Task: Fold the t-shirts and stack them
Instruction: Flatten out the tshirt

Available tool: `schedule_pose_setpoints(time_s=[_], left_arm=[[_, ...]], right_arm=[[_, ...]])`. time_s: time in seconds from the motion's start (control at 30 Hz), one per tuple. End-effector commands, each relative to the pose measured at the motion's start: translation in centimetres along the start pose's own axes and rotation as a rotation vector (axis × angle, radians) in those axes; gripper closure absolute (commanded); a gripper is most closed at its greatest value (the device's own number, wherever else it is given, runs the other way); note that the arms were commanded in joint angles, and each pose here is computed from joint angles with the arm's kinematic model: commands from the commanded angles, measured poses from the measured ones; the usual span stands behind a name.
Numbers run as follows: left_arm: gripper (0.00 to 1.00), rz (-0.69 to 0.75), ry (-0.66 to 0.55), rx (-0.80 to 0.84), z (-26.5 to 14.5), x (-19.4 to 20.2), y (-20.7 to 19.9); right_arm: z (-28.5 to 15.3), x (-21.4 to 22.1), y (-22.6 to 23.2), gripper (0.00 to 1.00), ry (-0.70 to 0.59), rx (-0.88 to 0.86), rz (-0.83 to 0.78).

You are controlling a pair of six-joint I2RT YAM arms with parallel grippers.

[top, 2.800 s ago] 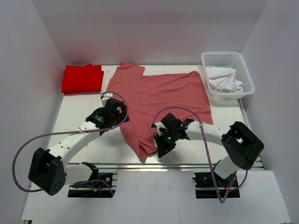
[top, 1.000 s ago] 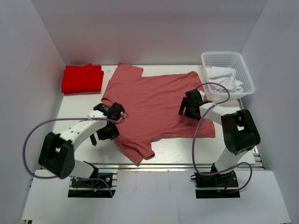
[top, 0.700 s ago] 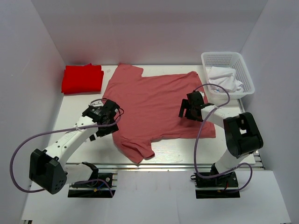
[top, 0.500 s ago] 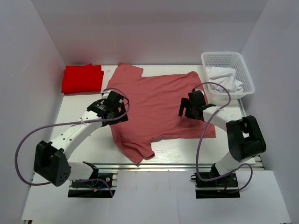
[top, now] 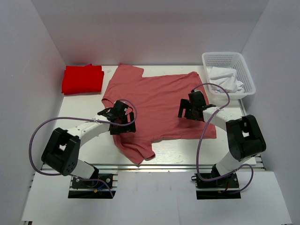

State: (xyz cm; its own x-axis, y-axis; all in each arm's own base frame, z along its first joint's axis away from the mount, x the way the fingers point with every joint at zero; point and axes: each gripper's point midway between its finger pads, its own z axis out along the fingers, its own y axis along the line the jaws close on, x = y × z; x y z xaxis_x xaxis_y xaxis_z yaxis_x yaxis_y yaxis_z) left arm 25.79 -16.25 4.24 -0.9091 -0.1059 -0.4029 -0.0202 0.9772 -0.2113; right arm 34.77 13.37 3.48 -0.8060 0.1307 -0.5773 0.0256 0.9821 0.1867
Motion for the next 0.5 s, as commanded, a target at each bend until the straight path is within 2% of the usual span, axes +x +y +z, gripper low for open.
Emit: schedule_pose_setpoints(time_s=[0.0,0.03,0.07,0.13,0.27,0.33,0.47], left_arm=[[0.00,-0.067,-0.056,-0.129,-1.3,-0.5,2.6],[0.00,-0.087,-0.016,-0.159,-1.3,0.7,3.3],[0.00,-0.128,-0.045,-0.223,-2.0,0.6,4.4],[0.00,-0.159,-0.010,-0.347,-3.2,2.4,7.0],[0.00,-0.259,0.038,-0.483,-5.0,5.2,9.5],[0.00,-0.262,0.064,-0.509,-4.9,6.3,10.2],[0.00,-0.269,0.058,-0.489,-4.8,5.7,9.6]], right_arm=[[0.2,-0.2,0.3,0.10,-0.009,-0.019,0.011],[0.2,-0.3,0.2,0.10,-0.015,-0.019,0.014],[0.2,-0.2,0.3,0.10,-0.014,-0.017,0.012],[0.1,-0.3,-0.2,0.10,-0.022,0.006,0.015],[0.1,-0.5,-0.5,0.10,-0.032,0.026,0.025],[0.1,-0.4,-0.5,0.10,-0.032,0.026,0.026],[-0.2,-0.6,-0.3,0.10,-0.040,0.017,0.022]])
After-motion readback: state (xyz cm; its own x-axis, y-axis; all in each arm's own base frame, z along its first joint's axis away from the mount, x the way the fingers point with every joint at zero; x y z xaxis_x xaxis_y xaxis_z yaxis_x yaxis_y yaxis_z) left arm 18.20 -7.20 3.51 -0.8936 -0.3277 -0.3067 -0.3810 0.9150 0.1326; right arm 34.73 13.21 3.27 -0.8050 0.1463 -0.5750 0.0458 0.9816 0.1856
